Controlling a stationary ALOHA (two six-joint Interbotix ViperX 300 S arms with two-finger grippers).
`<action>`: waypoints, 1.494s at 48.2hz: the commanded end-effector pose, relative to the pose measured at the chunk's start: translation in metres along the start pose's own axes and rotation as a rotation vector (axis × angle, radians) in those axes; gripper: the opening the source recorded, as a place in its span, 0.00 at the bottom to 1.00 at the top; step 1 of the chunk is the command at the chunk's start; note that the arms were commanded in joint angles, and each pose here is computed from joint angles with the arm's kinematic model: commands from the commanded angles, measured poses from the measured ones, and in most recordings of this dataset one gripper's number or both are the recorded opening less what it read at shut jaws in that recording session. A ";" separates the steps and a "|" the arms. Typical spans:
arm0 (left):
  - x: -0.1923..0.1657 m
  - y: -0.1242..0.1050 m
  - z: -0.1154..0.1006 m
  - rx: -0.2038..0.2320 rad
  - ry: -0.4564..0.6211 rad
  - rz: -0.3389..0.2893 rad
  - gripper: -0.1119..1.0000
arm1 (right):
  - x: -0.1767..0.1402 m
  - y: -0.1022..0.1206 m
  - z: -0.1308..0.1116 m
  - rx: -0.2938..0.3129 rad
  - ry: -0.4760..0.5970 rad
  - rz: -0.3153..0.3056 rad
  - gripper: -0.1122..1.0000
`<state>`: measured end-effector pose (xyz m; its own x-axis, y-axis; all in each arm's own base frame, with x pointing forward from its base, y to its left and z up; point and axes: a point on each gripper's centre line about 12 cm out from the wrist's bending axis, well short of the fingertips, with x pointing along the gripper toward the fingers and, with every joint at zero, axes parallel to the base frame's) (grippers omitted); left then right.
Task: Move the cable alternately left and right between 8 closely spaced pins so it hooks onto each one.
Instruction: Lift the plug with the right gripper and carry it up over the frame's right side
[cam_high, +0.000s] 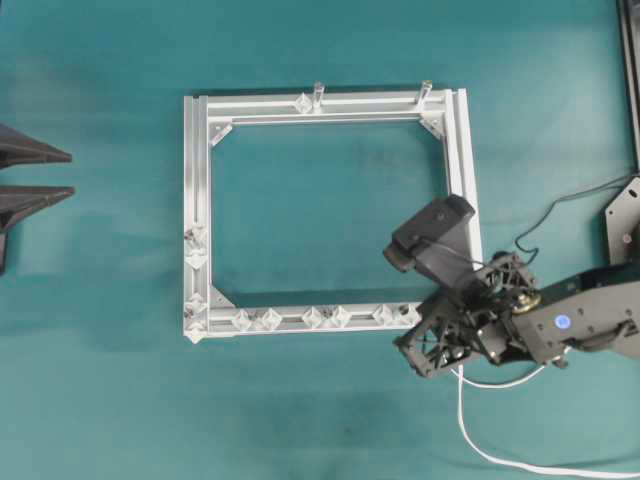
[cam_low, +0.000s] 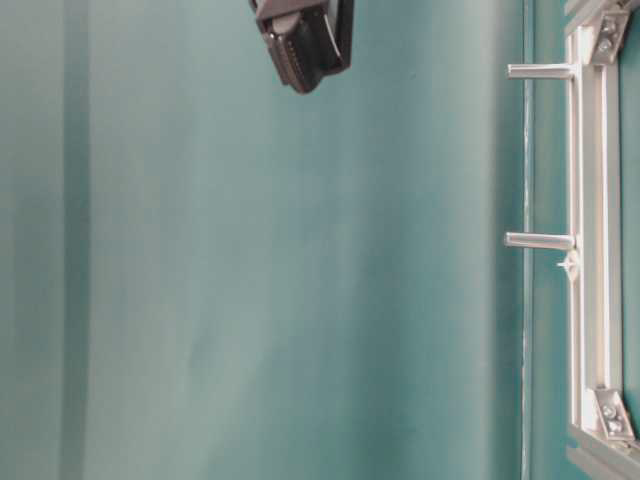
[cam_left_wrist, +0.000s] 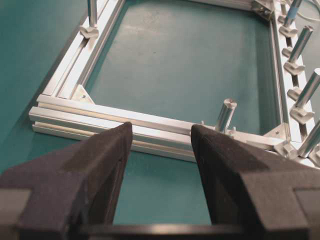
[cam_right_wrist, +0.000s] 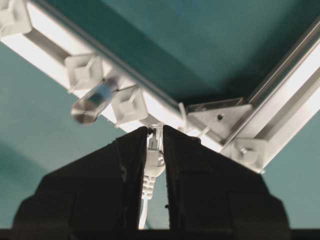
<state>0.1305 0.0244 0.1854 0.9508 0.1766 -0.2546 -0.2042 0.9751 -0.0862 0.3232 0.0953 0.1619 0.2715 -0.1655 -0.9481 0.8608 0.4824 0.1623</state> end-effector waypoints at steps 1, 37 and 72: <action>0.000 0.000 0.004 -0.002 -0.011 0.003 0.58 | -0.010 0.002 0.005 0.013 -0.008 0.032 0.21; 0.001 0.000 0.002 -0.002 -0.013 0.004 0.58 | -0.008 0.001 0.005 0.021 -0.001 0.029 0.21; 0.001 0.000 0.003 -0.002 -0.014 0.003 0.58 | 0.002 -0.014 0.059 0.100 -0.087 -0.011 0.21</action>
<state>0.1302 0.0244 0.1828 0.9511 0.1772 -0.2531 -0.2050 0.9748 -0.0876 0.3334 0.0448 0.1613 0.2564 -0.2378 -0.9369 0.9062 0.3963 0.1474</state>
